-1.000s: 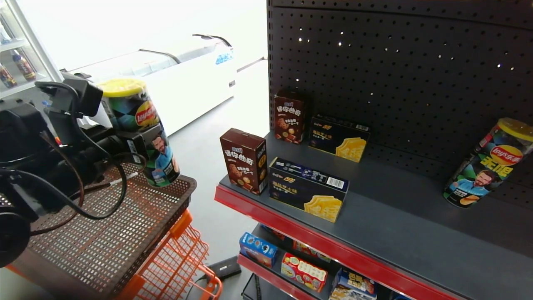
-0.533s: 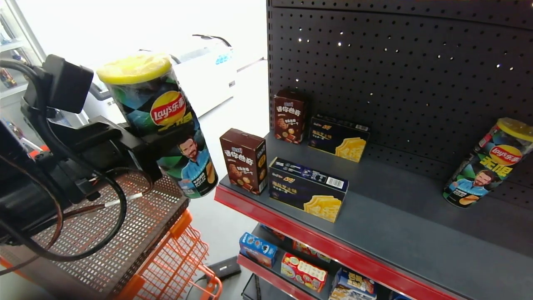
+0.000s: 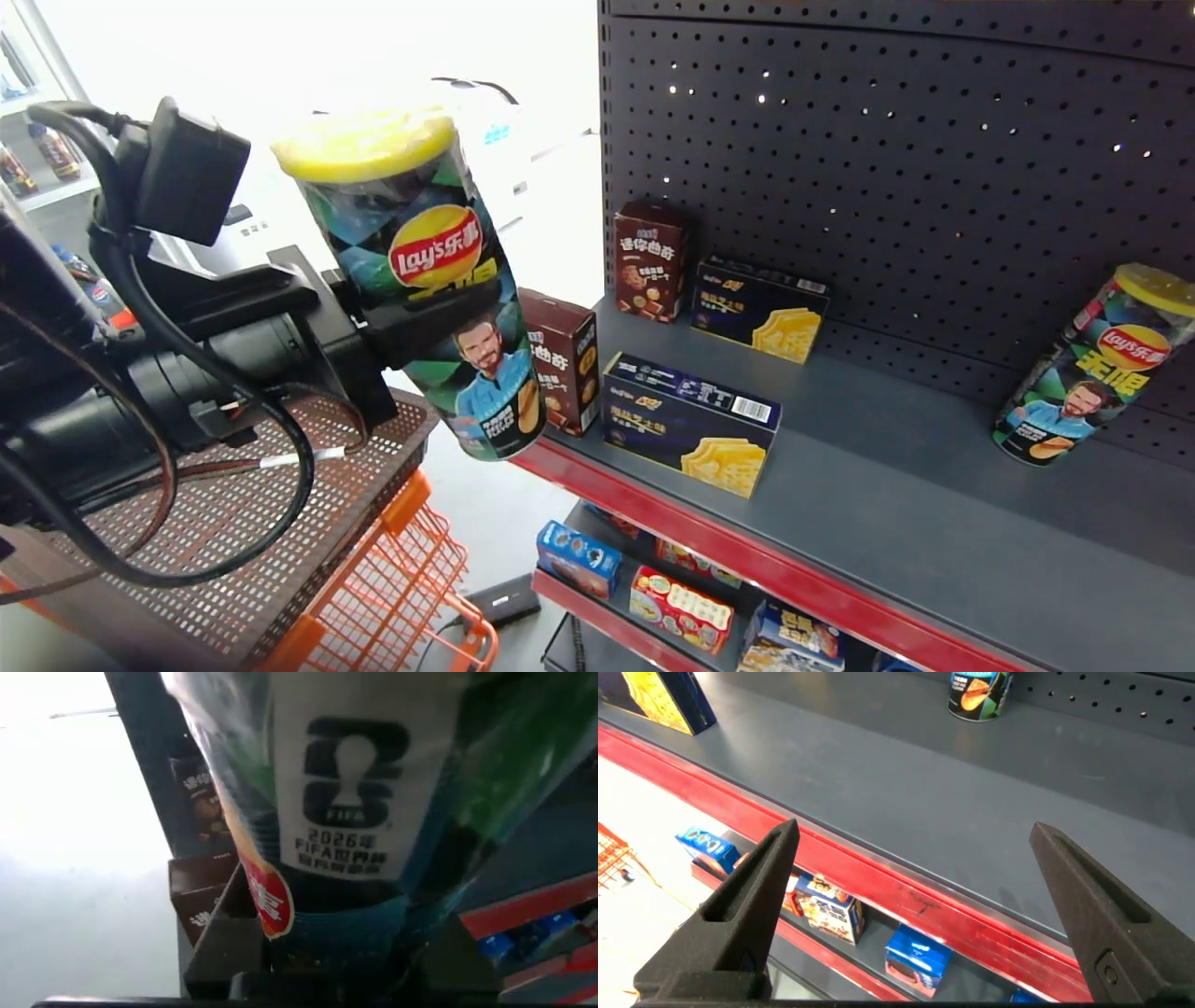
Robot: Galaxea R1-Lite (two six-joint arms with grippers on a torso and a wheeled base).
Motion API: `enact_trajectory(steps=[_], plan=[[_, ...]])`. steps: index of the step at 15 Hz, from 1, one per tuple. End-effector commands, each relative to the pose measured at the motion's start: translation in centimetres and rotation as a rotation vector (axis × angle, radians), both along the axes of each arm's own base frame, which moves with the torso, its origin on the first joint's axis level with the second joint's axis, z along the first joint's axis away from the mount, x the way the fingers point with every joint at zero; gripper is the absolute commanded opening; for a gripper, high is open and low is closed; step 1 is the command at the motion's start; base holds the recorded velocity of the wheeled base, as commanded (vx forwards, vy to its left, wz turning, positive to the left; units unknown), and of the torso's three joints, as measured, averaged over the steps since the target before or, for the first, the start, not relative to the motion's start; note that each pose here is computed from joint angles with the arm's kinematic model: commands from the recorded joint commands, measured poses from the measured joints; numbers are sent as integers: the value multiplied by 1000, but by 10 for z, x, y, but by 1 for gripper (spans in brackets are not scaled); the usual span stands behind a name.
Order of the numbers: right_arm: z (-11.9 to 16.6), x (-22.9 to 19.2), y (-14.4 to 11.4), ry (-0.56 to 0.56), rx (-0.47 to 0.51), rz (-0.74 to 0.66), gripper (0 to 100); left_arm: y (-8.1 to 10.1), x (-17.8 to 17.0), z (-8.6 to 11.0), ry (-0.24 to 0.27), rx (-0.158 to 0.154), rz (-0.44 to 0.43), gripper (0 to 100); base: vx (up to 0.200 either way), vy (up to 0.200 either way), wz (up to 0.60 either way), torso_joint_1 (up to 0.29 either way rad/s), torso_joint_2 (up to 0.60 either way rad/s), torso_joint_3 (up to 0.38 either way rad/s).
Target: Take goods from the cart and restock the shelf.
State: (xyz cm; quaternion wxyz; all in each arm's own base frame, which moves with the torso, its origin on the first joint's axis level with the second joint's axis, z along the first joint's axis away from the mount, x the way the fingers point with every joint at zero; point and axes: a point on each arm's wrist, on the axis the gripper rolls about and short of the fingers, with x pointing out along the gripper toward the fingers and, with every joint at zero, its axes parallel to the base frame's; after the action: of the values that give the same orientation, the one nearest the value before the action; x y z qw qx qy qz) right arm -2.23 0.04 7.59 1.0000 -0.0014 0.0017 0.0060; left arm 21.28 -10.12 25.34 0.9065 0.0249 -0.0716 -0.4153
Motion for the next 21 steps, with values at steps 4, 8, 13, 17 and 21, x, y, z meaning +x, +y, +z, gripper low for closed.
enact_trajectory(steps=[4, 8, 13, 17, 21], plan=[[0, 0, 0, 6, -2, 0, 100, 5, -11, -28, 55, 34, -109, 0, 0, 0, 0, 0, 0, 0], [0, 0, 0, 1, -5, 2, 100, 2, -9, -26, 46, 36, -164, 0, 0, 0, 0, 0, 0, 0], [0, 0, 0, 1, -6, 2, 100, -2, -10, -24, 31, 37, -220, 0, 0, 0, -360, 2, 4, 2], [0, 0, 0, 1, -6, 2, 100, -2, -10, -19, 19, 33, -220, 0, 0, 0, -600, 1, 0, 0], [0, 0, 0, 1, -6, 2, 100, -2, -9, -19, 16, 32, -220, 0, 0, 0, -600, -4, 4, 5]])
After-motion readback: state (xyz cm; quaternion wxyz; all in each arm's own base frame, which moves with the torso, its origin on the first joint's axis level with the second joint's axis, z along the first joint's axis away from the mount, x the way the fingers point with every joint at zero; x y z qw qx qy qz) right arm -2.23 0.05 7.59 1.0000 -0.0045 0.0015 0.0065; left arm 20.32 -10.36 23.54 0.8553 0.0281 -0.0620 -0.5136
